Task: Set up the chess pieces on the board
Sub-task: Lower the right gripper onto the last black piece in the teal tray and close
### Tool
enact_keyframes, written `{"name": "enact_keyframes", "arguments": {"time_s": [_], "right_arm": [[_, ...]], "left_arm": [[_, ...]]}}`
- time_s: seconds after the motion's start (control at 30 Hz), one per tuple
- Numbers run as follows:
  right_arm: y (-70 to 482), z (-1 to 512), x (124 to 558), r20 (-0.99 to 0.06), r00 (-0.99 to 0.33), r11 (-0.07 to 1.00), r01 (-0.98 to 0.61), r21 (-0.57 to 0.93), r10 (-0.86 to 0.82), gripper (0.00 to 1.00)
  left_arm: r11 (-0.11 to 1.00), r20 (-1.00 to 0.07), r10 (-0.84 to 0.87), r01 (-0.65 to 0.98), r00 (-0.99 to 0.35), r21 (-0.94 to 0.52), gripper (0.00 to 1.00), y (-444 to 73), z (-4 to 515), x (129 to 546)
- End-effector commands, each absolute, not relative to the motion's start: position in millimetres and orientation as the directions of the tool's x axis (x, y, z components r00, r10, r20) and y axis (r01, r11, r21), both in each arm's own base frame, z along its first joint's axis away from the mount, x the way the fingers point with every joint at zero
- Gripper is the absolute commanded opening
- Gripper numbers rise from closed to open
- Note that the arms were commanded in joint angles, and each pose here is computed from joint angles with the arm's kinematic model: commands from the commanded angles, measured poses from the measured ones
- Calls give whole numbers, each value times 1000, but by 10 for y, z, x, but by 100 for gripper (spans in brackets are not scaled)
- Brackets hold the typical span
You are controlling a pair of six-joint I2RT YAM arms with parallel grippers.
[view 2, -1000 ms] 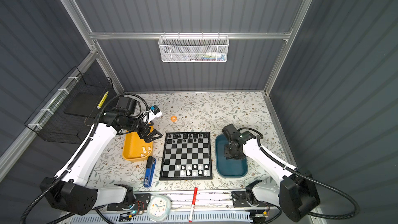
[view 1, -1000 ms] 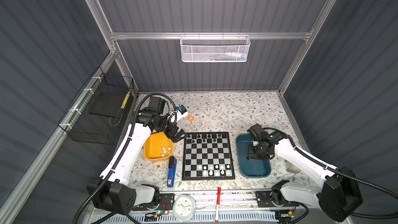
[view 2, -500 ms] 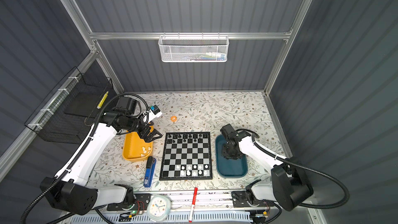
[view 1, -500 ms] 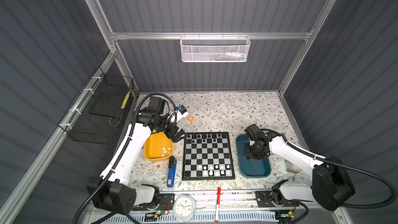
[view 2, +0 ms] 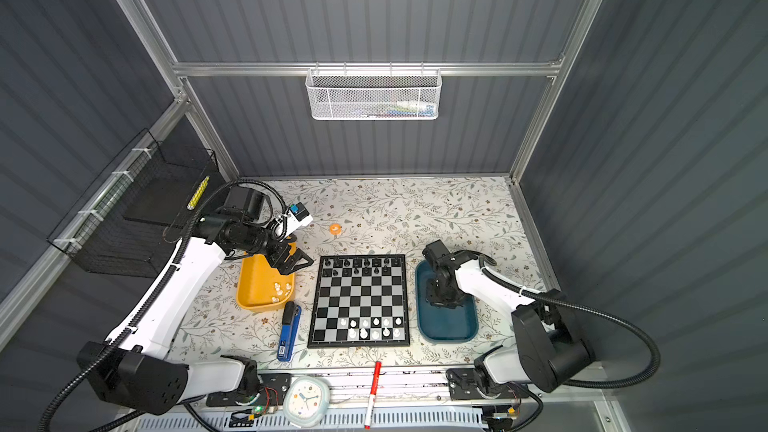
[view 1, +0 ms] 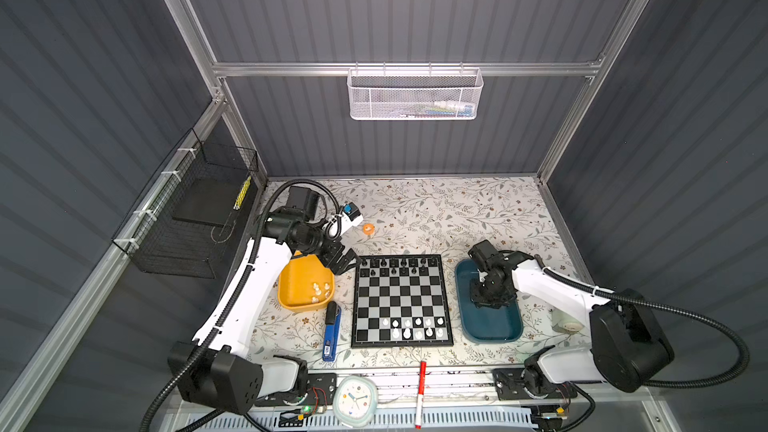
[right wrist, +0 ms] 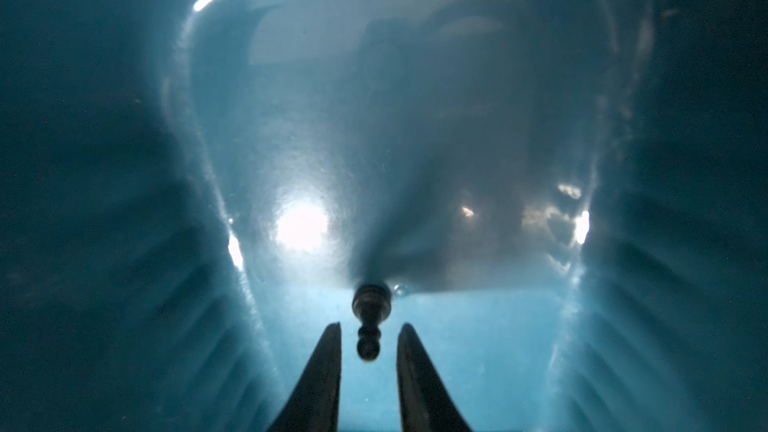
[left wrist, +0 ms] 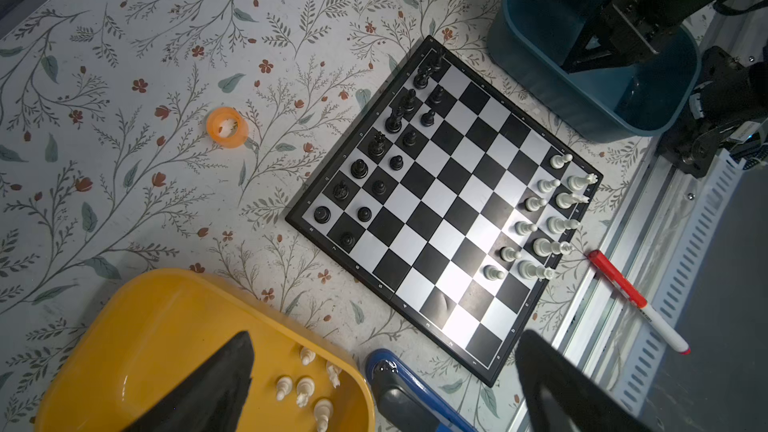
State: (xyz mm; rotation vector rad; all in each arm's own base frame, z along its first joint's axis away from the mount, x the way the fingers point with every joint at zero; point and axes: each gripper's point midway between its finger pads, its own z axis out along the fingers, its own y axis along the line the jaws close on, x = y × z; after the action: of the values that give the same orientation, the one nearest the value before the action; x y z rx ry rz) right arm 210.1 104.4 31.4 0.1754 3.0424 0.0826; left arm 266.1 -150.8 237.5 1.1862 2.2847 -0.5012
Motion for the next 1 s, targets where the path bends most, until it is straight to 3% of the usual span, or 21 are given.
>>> {"name": "enact_keyframes", "arguments": {"time_s": [0.0,0.97], "right_arm": [[1022,249,2065,-71,-991,993,111,50,114,25],[1005,198,2057,-67,-993,995,96,38,98,15]], "left_arm": [[529,-597,648,844,-472,-93,100,-1538,2420,2621],[534,-596,650,841,-472,-84,100,-1521,2418,2616]]}}
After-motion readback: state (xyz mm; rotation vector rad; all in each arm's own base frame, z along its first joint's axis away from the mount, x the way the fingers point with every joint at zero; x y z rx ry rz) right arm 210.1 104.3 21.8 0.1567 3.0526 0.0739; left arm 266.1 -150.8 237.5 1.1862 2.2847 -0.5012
